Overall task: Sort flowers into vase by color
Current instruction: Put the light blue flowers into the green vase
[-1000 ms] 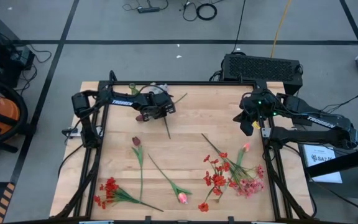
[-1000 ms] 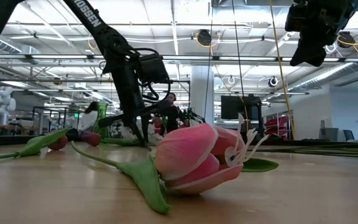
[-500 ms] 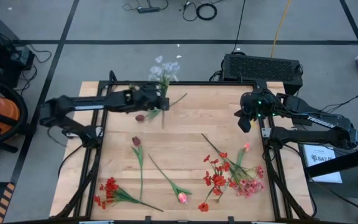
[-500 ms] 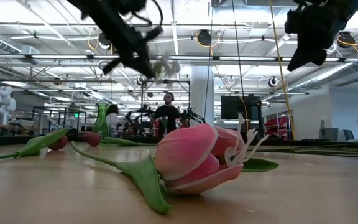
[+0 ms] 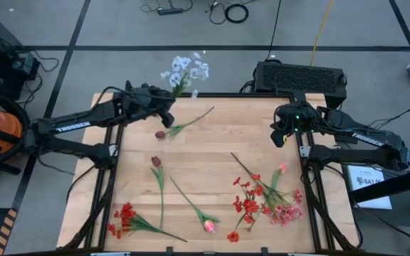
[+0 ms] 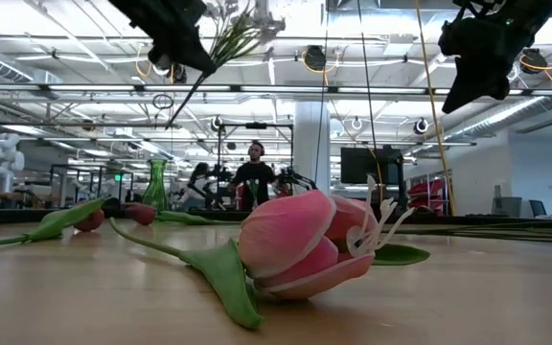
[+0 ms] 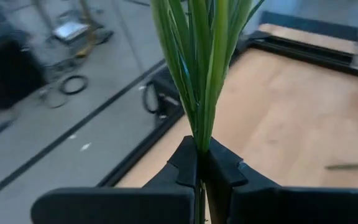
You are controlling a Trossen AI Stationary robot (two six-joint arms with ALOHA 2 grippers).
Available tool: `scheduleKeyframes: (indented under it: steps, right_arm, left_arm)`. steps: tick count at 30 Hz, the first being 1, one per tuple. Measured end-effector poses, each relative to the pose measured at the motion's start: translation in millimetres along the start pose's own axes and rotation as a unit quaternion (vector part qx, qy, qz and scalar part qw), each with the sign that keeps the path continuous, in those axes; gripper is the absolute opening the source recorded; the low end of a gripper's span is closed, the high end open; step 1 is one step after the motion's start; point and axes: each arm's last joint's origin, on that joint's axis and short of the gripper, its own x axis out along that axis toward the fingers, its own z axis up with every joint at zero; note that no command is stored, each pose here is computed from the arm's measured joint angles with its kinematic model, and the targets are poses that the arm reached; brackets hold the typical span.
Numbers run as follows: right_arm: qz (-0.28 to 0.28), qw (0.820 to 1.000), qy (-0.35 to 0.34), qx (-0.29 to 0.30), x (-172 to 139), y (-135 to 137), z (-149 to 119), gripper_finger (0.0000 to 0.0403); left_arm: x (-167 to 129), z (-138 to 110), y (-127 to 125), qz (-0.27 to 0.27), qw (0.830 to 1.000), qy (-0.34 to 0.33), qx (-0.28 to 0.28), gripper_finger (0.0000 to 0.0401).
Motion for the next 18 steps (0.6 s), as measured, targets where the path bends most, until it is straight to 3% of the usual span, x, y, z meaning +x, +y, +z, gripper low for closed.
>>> scheduleKeyframes:
  steps: [5, 9, 13, 18]
  right_arm:
    - [-0.043, 0.999, -0.014, 0.026, 0.1, -2.5, 0.9, 0.0]
    - [-0.043, 0.998, -0.014, 0.035, 0.1, -2.5, 0.9, 0.0]
    - [-0.044, 0.998, -0.015, 0.036, 0.1, -2.5, 0.9, 0.0]
    - [-0.054, 0.997, -0.019, 0.045, 0.1, -3.2, 1.1, 0.0]
  left_arm:
    - [-11.2, -19.6, 23.7, -0.014, 0.997, -0.077, -0.019, 0.001]
    - [-21.0, -38.7, 40.1, -0.021, 0.987, -0.16, -0.019, 0.001]
    - [-26.6, -55.7, 55.4, 0.007, 0.975, -0.222, -0.019, 0.001]
    - [-26.0, -71.6, 75.0, 0.052, 0.967, -0.249, -0.027, 0.001]
